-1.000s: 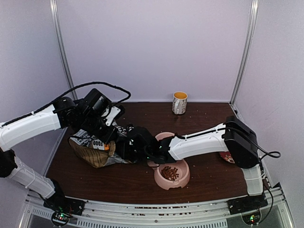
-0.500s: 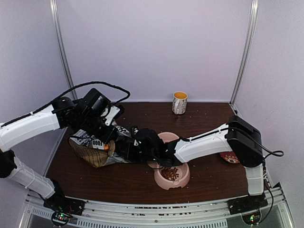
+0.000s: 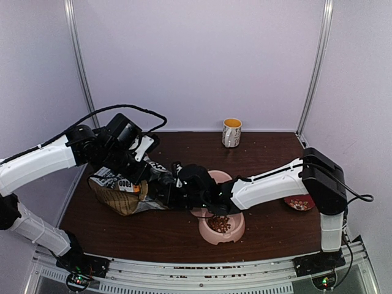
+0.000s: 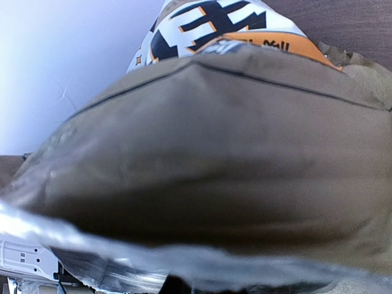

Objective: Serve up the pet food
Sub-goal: Collect the pet food from the pet food bag.

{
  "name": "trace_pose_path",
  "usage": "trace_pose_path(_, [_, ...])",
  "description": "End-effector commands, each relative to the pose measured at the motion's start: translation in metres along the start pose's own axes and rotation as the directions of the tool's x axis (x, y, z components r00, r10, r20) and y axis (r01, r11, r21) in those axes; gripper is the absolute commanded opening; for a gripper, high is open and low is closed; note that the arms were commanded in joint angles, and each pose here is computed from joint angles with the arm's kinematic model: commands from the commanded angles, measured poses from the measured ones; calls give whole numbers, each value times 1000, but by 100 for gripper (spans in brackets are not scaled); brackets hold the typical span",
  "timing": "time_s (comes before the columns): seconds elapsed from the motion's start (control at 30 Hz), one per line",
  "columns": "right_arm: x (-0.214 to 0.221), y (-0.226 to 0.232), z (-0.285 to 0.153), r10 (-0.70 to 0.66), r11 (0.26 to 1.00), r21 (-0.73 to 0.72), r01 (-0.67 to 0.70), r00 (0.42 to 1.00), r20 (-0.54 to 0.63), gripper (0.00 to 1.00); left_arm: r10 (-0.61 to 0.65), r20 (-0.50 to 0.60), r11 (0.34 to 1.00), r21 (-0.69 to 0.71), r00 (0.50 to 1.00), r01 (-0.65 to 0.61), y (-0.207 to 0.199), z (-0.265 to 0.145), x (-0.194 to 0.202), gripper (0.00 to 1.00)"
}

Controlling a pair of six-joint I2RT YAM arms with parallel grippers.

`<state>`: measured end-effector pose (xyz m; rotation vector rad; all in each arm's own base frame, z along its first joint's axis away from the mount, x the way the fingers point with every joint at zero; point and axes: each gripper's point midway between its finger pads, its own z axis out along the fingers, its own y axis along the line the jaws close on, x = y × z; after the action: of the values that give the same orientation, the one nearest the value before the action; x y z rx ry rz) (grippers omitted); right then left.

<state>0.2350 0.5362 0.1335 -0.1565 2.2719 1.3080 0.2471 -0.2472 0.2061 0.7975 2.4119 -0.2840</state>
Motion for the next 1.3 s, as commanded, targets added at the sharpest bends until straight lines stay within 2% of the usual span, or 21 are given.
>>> trace_pose_path(0.0, [-22, 34, -19, 4, 996, -90, 1, 999, 53, 0, -23, 185, 1000, -3, 983, 24, 2, -23, -41, 0])
trace_pose_path(0.87, [-45, 11, -62, -23, 1000, 6, 23, 991, 130, 0, -19, 181, 1000, -21, 983, 23, 5, -20, -41, 0])
trace_pose_path(1.27, [-45, 10, -77, 62, 993, -111, -47, 989, 134, 0, -19, 183, 999, -32, 983, 25, 7, -20, -41, 0])
